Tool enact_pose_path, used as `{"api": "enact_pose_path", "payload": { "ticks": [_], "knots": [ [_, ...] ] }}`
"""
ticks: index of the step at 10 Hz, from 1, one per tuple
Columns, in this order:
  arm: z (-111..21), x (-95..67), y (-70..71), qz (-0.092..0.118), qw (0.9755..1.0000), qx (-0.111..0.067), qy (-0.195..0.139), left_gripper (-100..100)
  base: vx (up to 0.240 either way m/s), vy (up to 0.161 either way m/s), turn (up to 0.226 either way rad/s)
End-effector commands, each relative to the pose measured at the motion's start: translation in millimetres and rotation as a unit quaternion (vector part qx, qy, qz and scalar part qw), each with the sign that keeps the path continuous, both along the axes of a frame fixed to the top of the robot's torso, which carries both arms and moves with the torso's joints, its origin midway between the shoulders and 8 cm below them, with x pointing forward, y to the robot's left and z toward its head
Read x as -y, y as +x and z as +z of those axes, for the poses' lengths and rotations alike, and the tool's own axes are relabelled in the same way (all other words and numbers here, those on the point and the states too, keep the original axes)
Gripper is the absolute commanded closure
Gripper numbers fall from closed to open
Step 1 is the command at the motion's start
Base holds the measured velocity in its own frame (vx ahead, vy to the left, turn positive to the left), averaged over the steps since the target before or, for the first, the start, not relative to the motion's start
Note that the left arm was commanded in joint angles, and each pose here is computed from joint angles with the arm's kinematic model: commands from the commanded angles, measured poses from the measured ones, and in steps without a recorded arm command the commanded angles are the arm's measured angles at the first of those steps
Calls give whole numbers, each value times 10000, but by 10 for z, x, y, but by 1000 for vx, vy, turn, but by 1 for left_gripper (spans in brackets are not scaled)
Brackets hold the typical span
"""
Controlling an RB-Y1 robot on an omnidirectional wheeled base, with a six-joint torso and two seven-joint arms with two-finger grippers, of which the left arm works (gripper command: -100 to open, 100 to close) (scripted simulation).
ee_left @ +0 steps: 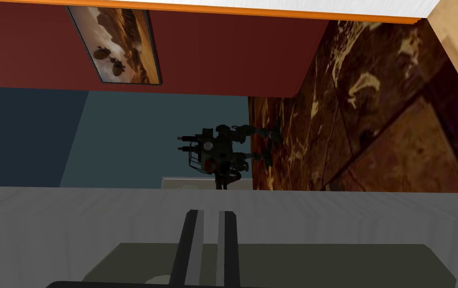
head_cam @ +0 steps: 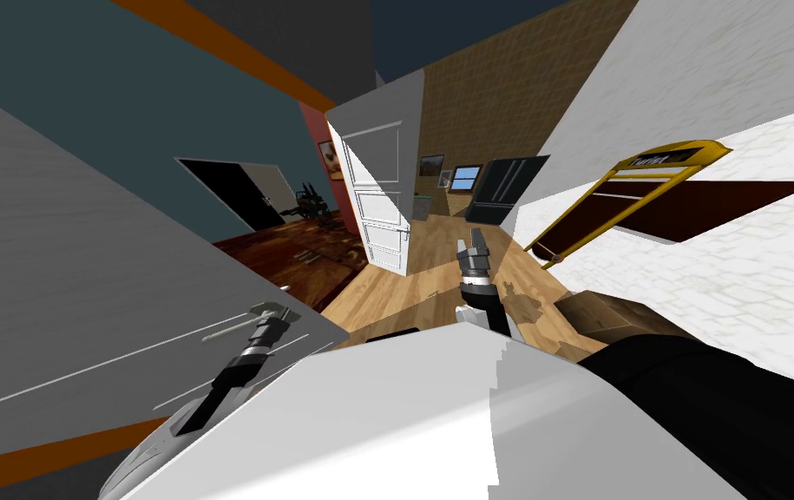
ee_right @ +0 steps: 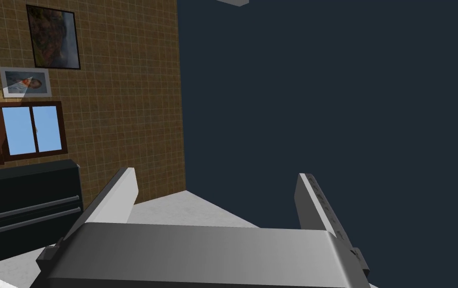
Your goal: Pull the door open
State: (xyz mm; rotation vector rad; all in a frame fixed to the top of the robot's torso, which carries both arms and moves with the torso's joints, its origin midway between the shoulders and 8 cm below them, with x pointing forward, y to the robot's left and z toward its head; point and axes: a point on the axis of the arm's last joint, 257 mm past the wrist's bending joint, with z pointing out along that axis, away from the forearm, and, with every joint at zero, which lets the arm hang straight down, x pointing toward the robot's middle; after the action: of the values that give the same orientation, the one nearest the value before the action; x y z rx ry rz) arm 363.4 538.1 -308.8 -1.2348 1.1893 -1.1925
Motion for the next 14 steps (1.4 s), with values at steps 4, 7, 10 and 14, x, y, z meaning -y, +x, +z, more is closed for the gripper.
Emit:
{"api": "enact_pose_path", "payload": {
  "ticks": [4, 7, 10, 14],
  "knots": [
    [94, -255, -40, 240, 9997, 28, 98, -100, -5, -26, 42],
    [104, -308, -46, 313, 9995, 28, 93, -100, -5, -22, 35],
    [104, -308, -46, 313, 9995, 28, 93, -100, -8, -8, 18],
    [114, -361, -52, 385, 9992, 28, 88, -100, -3, -13, 2]
  ]
}}
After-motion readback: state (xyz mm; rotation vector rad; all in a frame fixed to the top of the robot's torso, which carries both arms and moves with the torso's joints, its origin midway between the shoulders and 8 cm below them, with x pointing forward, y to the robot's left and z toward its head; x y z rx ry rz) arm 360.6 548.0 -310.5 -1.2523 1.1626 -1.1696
